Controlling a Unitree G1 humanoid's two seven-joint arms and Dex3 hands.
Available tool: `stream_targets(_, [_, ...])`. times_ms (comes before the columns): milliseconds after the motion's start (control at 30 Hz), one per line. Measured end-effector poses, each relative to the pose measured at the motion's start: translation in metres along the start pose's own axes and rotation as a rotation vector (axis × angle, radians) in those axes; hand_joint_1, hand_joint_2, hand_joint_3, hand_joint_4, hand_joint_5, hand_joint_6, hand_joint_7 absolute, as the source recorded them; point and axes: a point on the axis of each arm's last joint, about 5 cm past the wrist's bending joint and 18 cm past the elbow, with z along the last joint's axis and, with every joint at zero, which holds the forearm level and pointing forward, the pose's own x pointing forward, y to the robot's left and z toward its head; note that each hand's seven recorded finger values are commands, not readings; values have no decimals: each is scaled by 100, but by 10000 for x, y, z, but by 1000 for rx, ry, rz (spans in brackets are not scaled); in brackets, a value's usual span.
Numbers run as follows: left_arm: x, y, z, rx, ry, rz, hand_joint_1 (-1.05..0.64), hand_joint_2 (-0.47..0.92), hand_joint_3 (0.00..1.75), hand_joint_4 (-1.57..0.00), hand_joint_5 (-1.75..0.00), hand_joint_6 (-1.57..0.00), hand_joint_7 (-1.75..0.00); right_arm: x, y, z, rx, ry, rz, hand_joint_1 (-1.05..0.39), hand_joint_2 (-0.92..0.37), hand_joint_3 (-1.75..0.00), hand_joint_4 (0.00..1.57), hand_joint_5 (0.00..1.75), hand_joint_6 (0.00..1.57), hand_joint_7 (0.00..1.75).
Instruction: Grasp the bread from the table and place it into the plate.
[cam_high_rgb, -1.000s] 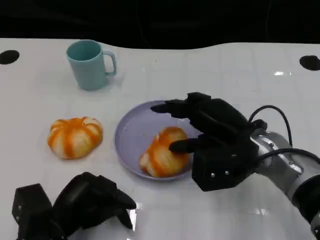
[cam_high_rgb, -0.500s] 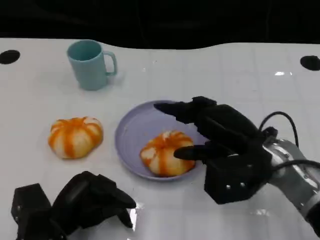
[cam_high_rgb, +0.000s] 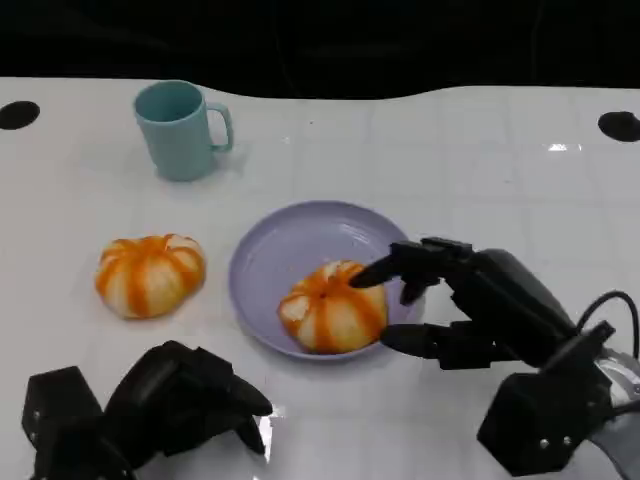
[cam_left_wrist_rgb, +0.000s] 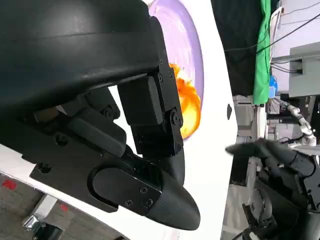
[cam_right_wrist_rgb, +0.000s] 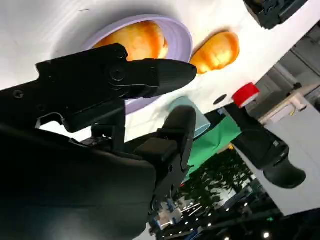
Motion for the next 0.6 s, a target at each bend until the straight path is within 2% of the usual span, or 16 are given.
stream_targets(33, [1,-1,0,1,1,-1,-105,86,1,-123,-94,-156,-6,-54,-7,-7,25,-1,-18,-57,-92,-32,66,174,47,162])
stream_targets(200, [7,-8,0,8,5,-5,-105,86,0,-122,-94,-156,-5,-293,-24,-7,112,17,-64,-54,-92,-30,72,175,55,174])
stream_targets(433, [17,-18,1,10,5,-10,-105,86,0,-123,-94,-156,-5,-567,-37,-14,180,46,-86,-49,-92,-26,76,175,61,174])
stream_targets(600, [24,-24,3,12,4,-7,-105,86,0,-123,-94,-156,-5,-665,-36,-13,196,49,-91,-44,-91,-24,76,175,61,174])
